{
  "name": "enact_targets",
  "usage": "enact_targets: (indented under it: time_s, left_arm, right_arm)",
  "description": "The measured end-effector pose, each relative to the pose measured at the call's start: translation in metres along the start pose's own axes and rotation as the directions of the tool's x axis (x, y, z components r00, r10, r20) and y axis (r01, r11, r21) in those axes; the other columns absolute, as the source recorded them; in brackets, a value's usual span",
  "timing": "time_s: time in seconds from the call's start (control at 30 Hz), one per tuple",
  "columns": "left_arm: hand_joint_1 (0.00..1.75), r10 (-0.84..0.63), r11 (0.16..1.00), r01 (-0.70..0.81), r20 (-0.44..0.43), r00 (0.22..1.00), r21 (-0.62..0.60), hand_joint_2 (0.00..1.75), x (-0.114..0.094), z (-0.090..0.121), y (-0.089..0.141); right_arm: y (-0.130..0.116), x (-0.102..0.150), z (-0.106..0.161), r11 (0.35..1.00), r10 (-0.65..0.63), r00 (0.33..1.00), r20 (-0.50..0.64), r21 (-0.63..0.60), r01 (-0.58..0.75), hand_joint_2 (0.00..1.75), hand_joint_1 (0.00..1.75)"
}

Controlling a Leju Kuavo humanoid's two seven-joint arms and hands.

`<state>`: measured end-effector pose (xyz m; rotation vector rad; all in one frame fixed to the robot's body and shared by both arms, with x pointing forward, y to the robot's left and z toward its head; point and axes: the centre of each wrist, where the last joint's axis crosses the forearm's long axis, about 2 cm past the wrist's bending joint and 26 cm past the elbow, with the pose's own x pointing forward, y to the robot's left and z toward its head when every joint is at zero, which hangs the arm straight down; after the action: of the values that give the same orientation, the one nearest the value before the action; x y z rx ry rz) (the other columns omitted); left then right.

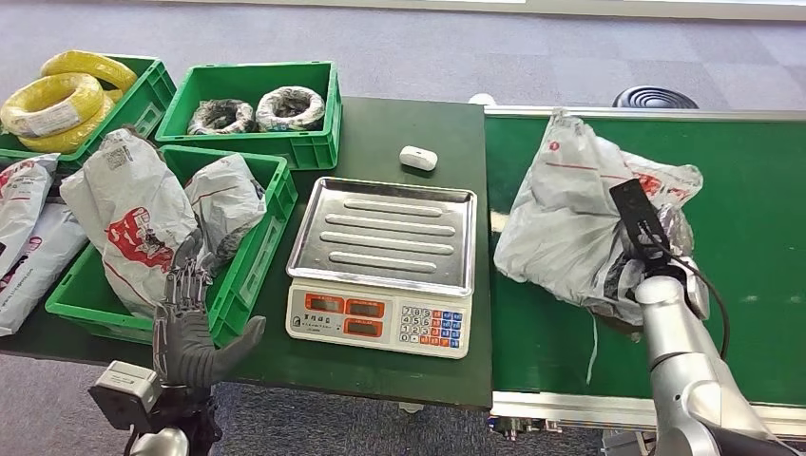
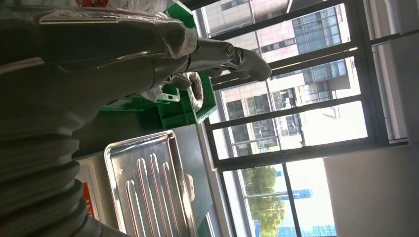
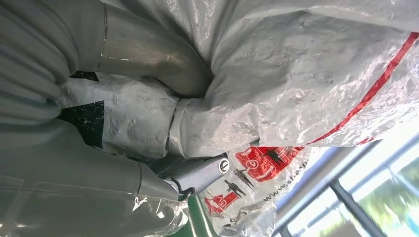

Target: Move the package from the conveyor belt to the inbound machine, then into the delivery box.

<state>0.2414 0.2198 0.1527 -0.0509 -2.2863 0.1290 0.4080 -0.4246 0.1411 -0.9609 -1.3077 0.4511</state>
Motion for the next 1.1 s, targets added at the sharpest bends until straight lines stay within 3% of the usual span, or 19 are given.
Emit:
enact_targets:
  time_s: [0.2, 0.33, 0.4, 0.5, 0.63, 0.73, 0.93, 1.0, 1.07, 1.1]
  left_arm:
    - [0.00, -0.007, 0.999, 0.006, 0.017, 1.000, 0.033, 1.75, 0.000, 0.000, 0.002]
    - [0.00, 0.000, 0.999, -0.001, 0.031, 1.000, 0.043, 1.75, 0.000, -0.003, 0.001]
    - [0.00, 0.006, 0.999, -0.008, 0.042, 0.999, 0.044, 1.75, 0.000, -0.007, 0.001]
    - [0.00, 0.018, 0.999, -0.020, 0.055, 0.998, 0.041, 1.75, 0.000, -0.011, 0.001]
    - [0.00, 0.032, 0.999, -0.034, 0.063, 0.997, 0.031, 1.75, -0.002, -0.016, 0.001]
    - [0.00, 0.040, 0.999, -0.042, 0.070, 0.997, 0.021, 1.75, -0.003, -0.021, 0.000]
    - [0.00, 0.051, 0.999, -0.051, 0.081, 0.995, 0.002, 1.75, -0.004, -0.033, -0.001]
    - [0.00, 0.053, 0.999, -0.053, 0.080, 0.995, -0.003, 1.75, -0.003, -0.037, -0.002]
    - [0.00, 0.052, 0.999, -0.052, 0.077, 0.996, -0.007, 1.75, -0.003, -0.039, -0.003]
    - [0.00, 0.051, 0.999, -0.051, 0.077, 0.996, -0.007, 1.75, -0.002, -0.040, -0.003]
  right_arm:
    - [-0.053, 0.031, -0.024, 0.926, -0.073, 0.981, 0.179, -0.353, 0.133, 1.75, 1.75]
    - [-0.058, 0.068, -0.025, 0.907, -0.045, 0.940, 0.339, -0.381, 0.181, 1.75, 1.75]
    - [-0.048, 0.090, -0.023, 0.935, -0.067, 0.912, 0.404, -0.293, 0.198, 1.75, 1.75]
    - [-0.023, 0.122, -0.017, 0.976, -0.163, 0.868, 0.469, -0.051, 0.210, 1.75, 1.75]
    - [0.013, 0.155, -0.006, 0.962, -0.262, 0.820, 0.509, 0.208, 0.179, 1.75, 1.75]
    - [0.036, 0.173, 0.003, 0.937, -0.283, 0.808, 0.517, 0.327, 0.119, 1.75, 1.74]
    - [0.074, 0.189, 0.022, 0.876, -0.280, 0.798, 0.533, 0.482, -0.014, 1.75, 1.54]
    - [0.083, 0.191, 0.027, 0.860, -0.273, 0.792, 0.546, 0.508, -0.053, 1.75, 1.06]
    - [0.091, 0.194, 0.032, 0.848, -0.264, 0.785, 0.560, 0.523, -0.088, 1.75, 0.31]
    - [0.094, 0.194, 0.034, 0.843, -0.259, 0.783, 0.566, 0.528, -0.103, 1.75, 0.15]
